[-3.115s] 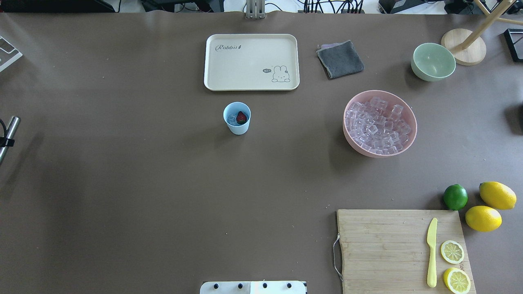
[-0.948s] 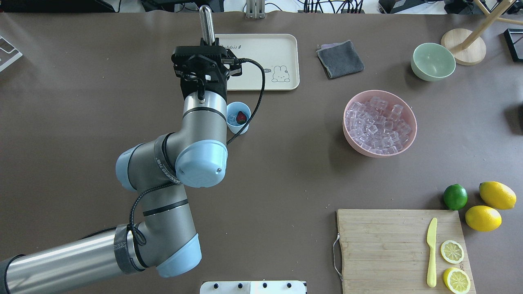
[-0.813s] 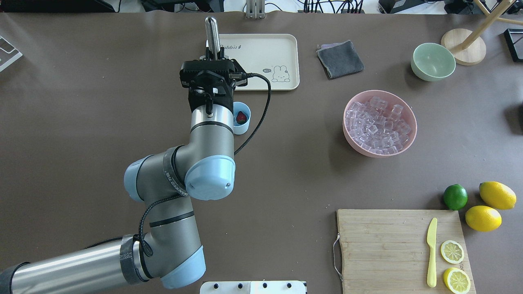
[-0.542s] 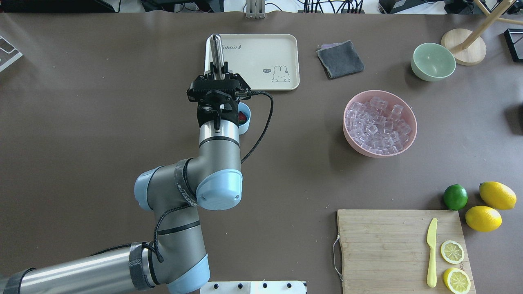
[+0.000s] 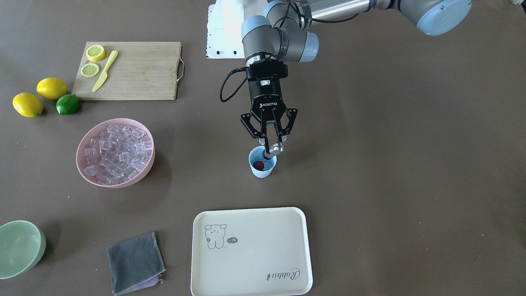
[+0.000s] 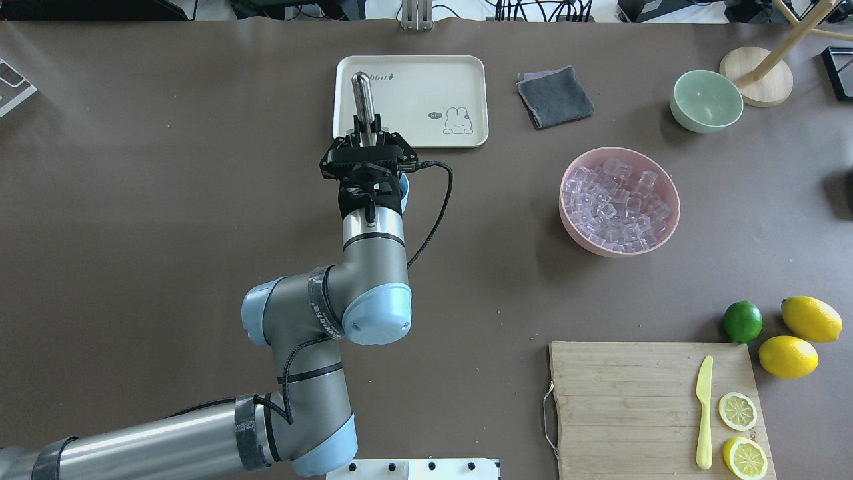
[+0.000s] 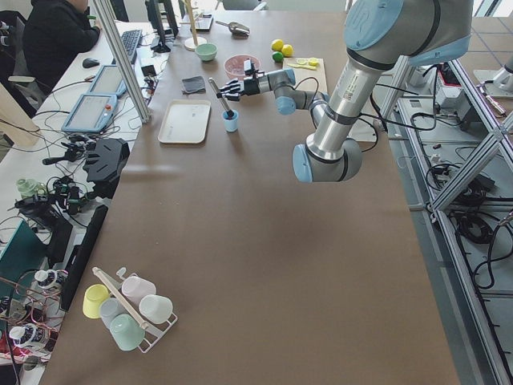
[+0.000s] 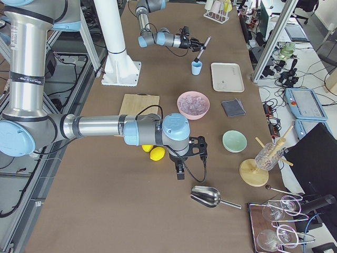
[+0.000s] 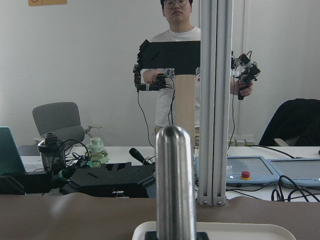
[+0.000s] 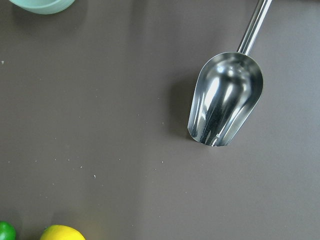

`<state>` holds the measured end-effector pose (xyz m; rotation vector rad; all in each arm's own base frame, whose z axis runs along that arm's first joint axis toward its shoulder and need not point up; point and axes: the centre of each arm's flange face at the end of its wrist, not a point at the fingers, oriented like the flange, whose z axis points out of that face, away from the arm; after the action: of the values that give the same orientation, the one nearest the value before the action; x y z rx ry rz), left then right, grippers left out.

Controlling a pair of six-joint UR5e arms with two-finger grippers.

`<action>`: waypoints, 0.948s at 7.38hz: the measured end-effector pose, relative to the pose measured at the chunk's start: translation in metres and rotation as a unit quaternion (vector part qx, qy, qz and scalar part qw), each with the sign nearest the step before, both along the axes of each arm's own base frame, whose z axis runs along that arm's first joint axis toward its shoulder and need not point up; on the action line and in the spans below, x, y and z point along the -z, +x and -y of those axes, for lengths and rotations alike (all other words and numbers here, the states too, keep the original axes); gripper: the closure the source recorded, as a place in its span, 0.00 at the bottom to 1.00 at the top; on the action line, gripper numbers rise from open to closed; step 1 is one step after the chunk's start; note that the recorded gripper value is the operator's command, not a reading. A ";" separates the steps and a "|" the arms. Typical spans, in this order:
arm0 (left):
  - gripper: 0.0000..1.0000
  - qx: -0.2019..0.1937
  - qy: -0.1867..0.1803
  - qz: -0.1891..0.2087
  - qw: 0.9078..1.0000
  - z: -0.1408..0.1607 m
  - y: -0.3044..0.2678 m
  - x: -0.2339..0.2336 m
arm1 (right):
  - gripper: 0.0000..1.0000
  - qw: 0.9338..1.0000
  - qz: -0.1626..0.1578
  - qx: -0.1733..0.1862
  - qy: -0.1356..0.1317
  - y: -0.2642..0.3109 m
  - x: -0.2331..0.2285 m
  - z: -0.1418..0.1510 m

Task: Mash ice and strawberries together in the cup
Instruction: 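Push the muddler down into the cup with the left gripper, mashing repeatedly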

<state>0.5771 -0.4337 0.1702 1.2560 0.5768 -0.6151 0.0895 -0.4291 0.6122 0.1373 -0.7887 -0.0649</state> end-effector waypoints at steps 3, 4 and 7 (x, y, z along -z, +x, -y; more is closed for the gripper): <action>0.76 0.000 -0.002 0.005 1.000 0.000 0.007 -0.006 | 0.01 1.000 0.000 0.000 0.000 0.000 0.000 0.000; 0.76 0.001 -0.004 0.003 1.000 0.000 0.012 -0.010 | 0.01 1.000 0.000 0.000 -0.001 0.000 -0.001 -0.001; 0.76 -0.001 -0.010 0.001 1.000 -0.006 0.027 -0.025 | 0.01 1.000 0.000 0.000 -0.003 0.000 -0.003 -0.001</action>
<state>0.6045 -0.4280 0.1950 1.2376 0.5681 -0.6170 0.0892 -0.4277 0.6150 0.1305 -0.7893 -0.0627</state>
